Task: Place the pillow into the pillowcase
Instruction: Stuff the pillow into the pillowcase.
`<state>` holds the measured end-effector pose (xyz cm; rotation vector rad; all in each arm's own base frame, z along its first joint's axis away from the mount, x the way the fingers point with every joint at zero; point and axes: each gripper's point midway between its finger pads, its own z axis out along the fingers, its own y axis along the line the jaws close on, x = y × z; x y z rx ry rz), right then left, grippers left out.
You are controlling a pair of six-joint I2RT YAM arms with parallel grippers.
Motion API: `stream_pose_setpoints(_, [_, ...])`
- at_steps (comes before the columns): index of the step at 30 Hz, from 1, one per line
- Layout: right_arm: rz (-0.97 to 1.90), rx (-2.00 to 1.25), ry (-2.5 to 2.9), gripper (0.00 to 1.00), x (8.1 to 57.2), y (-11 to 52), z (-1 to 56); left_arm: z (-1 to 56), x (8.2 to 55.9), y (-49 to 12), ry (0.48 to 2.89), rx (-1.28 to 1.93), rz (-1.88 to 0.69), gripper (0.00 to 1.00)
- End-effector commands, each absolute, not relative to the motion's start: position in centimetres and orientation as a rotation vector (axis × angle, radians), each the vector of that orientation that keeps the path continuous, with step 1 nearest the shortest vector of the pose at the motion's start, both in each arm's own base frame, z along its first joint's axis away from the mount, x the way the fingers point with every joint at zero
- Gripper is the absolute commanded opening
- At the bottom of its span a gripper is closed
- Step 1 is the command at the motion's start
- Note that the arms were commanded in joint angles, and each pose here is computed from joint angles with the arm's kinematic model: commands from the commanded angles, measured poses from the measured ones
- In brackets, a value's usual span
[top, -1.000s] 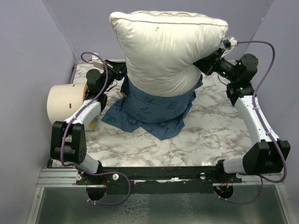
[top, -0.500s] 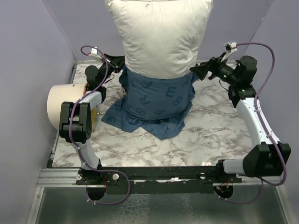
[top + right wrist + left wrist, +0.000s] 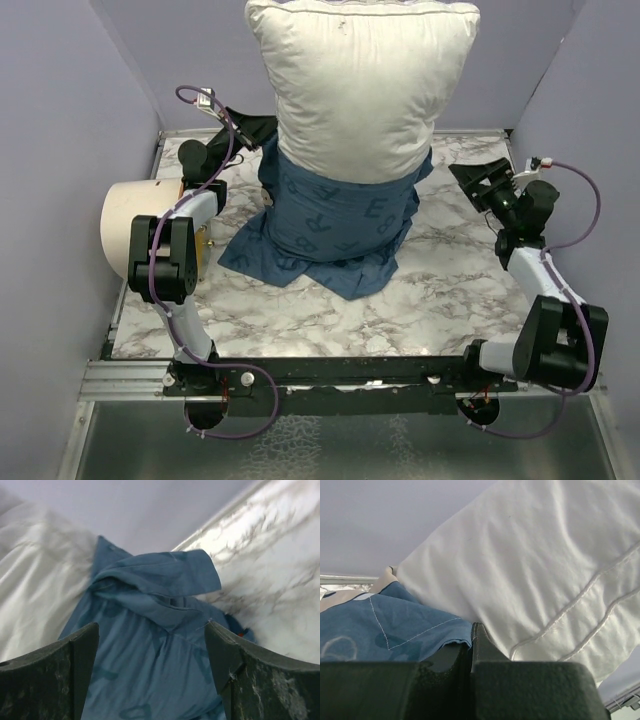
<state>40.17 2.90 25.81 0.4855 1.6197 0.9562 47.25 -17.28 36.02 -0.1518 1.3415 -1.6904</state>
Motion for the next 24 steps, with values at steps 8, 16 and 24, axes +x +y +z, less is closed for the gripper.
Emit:
stream_pose_setpoints(8, [1.623, 1.295, 1.278, 0.84, 41.4, 3.7, 22.0, 38.6, 45.2, -17.4, 1.281, -0.016, -1.710, 0.00])
stream_pose_setpoints(16, [1.733, 1.483, 1.215, 0.91, 45.1, 6.4, 23.2, 38.4, 44.5, -17.3, 1.286, -0.022, -1.712, 0.00])
stream_pose_setpoints(24, [1.747, 1.497, 1.213, 0.93, 49.1, 6.5, 22.8, 38.9, 43.9, -17.3, 1.286, -0.010, -1.711, 0.00])
